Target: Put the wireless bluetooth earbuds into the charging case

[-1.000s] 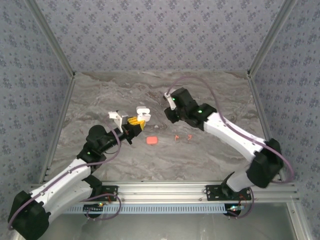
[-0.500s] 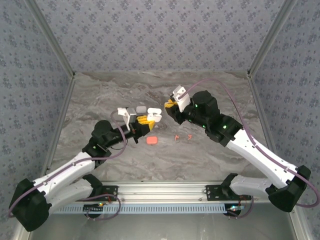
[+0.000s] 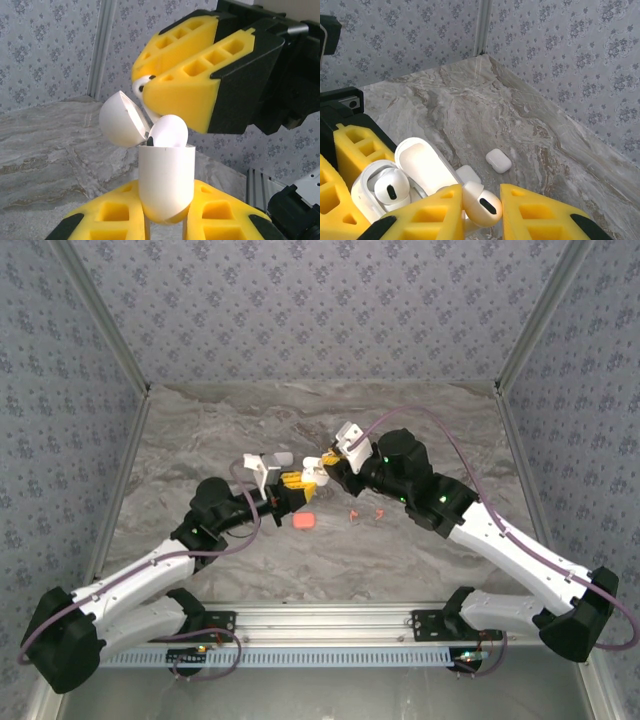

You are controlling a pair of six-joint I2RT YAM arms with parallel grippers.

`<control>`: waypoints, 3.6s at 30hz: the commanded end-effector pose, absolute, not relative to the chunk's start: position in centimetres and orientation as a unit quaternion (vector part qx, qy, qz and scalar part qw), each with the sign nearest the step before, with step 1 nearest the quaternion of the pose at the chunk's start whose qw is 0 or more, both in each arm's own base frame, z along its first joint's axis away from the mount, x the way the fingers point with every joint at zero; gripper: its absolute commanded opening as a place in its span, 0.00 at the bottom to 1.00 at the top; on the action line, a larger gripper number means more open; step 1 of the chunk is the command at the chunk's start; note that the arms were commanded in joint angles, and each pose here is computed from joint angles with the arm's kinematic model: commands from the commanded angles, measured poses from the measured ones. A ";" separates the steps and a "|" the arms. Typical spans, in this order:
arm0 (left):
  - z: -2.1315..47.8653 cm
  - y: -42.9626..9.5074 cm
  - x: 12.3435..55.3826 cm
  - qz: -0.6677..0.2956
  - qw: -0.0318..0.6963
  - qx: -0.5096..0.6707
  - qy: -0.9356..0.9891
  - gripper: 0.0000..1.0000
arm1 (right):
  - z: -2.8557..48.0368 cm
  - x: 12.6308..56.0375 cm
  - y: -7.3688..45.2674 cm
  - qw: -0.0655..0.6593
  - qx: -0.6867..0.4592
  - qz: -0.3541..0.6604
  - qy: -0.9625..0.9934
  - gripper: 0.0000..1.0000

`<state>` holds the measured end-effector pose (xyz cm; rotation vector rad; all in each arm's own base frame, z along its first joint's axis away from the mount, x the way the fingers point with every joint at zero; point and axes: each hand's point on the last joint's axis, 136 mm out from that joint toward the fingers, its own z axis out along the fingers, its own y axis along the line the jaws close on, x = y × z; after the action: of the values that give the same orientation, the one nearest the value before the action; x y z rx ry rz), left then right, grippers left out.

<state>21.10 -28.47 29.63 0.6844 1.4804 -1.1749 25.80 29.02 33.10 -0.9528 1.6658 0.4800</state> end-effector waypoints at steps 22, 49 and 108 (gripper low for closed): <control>32.2 -29.2 21.5 -0.501 0.561 0.288 0.593 0.00 | 31.0 24.0 29.2 0.515 -0.432 0.214 0.709 0.26; 31.6 -29.5 21.7 -0.501 0.558 0.288 0.595 0.00 | 31.4 24.4 28.7 0.479 -0.390 0.289 0.732 0.33; 44.9 -28.7 21.3 -0.433 0.734 0.328 0.407 0.00 | 45.8 25.7 24.6 0.493 -0.266 0.490 0.668 1.00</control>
<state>22.48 -28.95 41.76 0.7158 1.0234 -0.9558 26.20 24.41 43.07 -0.6400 1.6954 1.1586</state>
